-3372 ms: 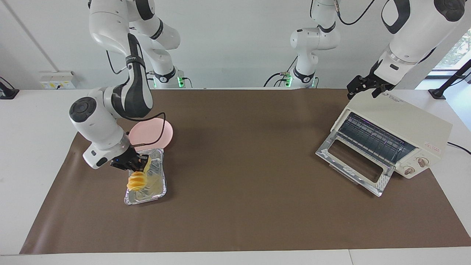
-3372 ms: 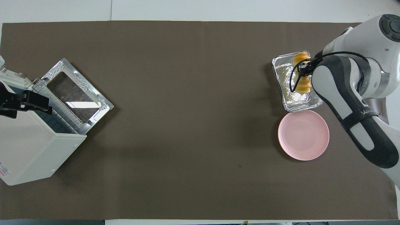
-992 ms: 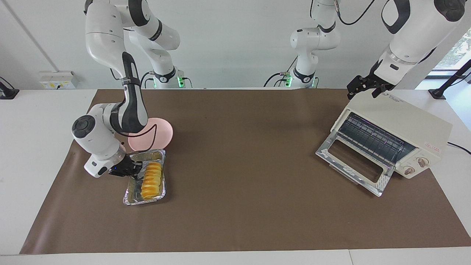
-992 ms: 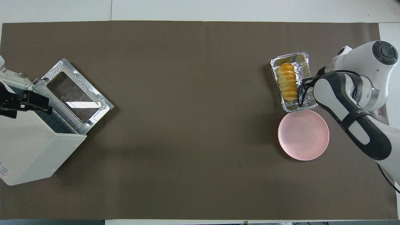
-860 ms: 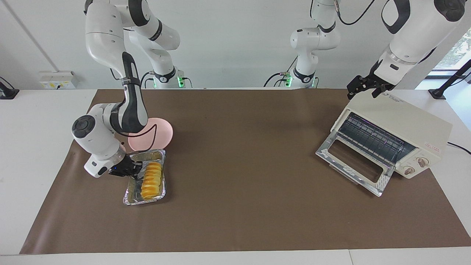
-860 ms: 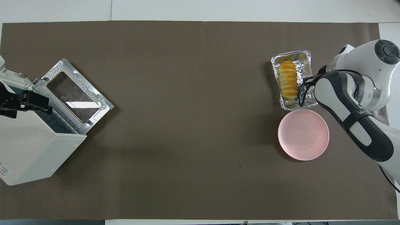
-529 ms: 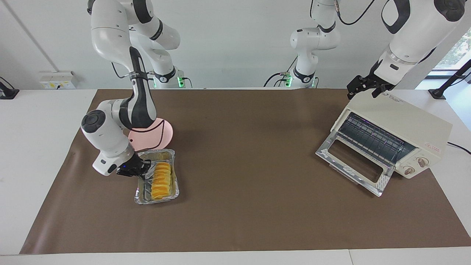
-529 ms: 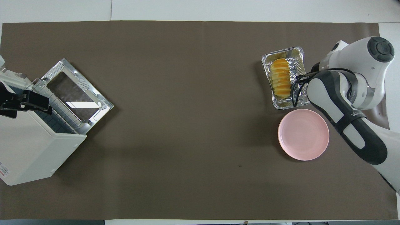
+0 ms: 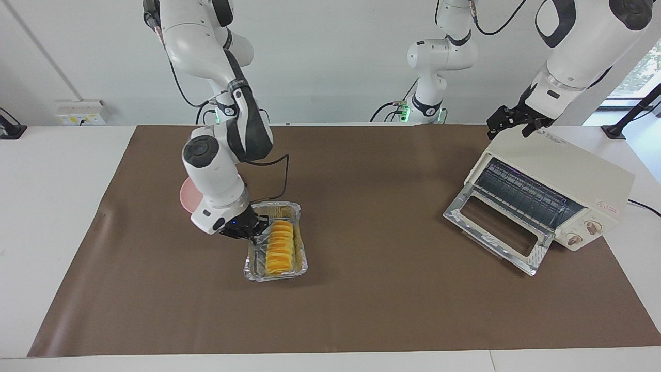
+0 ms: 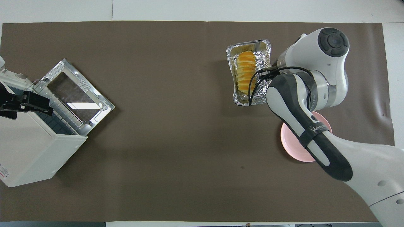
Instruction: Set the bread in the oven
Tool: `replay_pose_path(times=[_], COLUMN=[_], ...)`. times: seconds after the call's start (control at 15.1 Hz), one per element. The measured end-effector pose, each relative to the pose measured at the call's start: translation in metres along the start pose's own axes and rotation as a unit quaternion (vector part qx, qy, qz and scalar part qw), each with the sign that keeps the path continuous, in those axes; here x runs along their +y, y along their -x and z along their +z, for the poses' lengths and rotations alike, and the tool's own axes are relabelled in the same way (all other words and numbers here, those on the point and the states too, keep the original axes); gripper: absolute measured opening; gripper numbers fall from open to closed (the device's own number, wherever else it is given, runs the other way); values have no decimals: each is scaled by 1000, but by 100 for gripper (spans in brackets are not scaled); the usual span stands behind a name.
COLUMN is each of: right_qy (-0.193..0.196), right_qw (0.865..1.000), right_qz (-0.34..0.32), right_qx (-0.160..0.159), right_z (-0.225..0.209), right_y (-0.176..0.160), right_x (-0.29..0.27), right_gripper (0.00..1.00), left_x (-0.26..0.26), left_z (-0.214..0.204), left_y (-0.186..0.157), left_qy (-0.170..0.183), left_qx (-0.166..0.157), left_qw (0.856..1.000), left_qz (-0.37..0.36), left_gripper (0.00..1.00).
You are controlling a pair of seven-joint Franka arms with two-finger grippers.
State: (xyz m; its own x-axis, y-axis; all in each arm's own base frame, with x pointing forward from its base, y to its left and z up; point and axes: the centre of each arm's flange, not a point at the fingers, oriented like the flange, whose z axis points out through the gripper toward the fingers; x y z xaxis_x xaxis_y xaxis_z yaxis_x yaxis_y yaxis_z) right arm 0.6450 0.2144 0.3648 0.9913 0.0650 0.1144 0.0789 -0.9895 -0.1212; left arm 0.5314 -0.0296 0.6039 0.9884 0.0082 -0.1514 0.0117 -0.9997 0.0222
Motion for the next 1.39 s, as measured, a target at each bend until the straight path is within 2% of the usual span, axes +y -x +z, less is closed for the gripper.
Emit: replay_pose_path(times=[0.2, 0.6, 0.99, 1.12, 1.26, 1.39], right_qy=[-13, -23, -16, -9, -2, 5], right_qw=[1000, 999, 999, 999, 999, 999], right_qz=[12, 38, 39, 42, 25, 19], right_qx=[9, -13, -26, -33, -42, -51], right_z=[19, 45, 51, 37, 3, -45], right_y=[14, 38, 44, 38, 31, 30], right_x=[-53, -99, -100, -87, -67, -41], right_gripper=[2, 2, 59, 78, 99, 100], left_x=[0, 0, 0, 0, 0, 0], left_z=[0, 0, 0, 0, 0, 0], left_y=[0, 0, 0, 0, 0, 0], left_qy=[0, 0, 0, 0, 0, 0], left_qx=[0, 0, 0, 0, 0, 0], left_qw=[1000, 1000, 1000, 1000, 1000, 1000], left_qz=[0, 0, 0, 0, 0, 0], left_gripper=[100, 100, 100, 100, 100, 100])
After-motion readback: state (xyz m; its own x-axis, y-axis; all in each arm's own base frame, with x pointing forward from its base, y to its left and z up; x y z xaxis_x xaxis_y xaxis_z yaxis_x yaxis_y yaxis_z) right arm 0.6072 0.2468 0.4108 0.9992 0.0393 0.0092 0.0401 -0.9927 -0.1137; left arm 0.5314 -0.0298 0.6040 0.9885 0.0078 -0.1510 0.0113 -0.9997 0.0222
